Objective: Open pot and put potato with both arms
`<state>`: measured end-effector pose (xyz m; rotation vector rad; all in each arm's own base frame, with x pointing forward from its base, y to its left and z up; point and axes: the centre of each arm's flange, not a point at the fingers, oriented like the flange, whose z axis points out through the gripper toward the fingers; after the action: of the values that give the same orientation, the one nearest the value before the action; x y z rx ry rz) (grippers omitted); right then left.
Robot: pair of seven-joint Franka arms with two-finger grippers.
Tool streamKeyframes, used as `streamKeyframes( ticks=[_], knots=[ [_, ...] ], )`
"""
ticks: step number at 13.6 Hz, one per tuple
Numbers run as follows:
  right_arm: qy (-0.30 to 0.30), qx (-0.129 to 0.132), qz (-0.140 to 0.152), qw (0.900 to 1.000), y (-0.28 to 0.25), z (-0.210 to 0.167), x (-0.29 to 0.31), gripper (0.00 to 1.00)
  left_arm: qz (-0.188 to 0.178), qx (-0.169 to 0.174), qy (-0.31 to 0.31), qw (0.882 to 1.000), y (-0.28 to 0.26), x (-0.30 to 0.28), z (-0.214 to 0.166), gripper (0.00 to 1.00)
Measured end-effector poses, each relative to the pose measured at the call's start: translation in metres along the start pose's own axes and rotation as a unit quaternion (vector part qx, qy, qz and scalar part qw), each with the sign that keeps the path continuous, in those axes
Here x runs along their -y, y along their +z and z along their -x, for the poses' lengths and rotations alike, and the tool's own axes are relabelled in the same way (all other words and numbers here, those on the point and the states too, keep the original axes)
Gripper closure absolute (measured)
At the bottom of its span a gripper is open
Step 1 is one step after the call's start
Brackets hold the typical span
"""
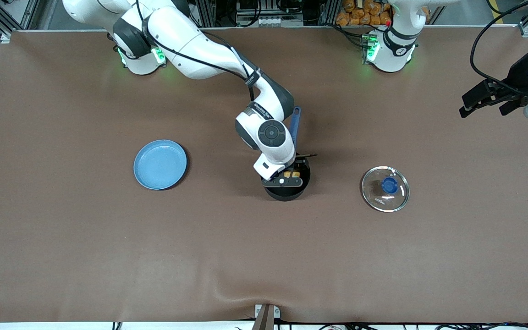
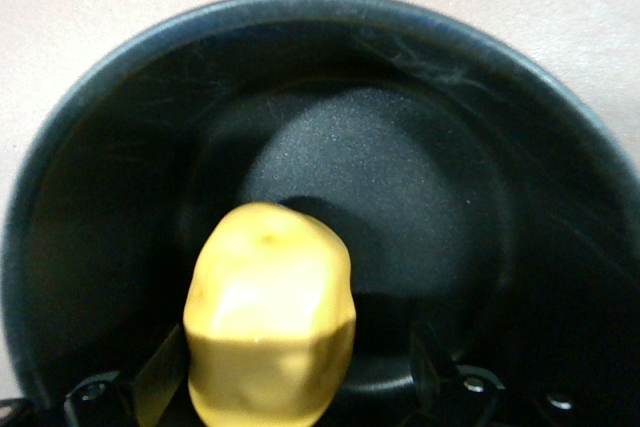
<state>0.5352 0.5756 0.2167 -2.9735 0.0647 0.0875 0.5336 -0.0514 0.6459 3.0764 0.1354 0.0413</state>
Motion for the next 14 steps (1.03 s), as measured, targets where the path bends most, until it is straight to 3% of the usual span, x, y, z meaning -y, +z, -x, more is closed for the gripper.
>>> streamKeyframes(
  ticks=[5,9,14],
  knots=[
    [0.013,-0.002,-0.005,1.0,-0.112,-0.021,-0.004,0.0,0.0,0.0,0.0,1.0,0.0,0.0,0.0,0.0],
    [0.036,-0.027,-0.027,0.999,-0.228,-0.048,-0.032,0.0,0.0,-0.001,0.0,1.0,0.0,0.0,0.0,0.0],
    [0.073,-0.039,-0.021,0.996,-0.335,-0.112,-0.16,0.0,0.0,-0.001,0.0,1.0,0.0,0.0,0.0,0.0]
  ],
)
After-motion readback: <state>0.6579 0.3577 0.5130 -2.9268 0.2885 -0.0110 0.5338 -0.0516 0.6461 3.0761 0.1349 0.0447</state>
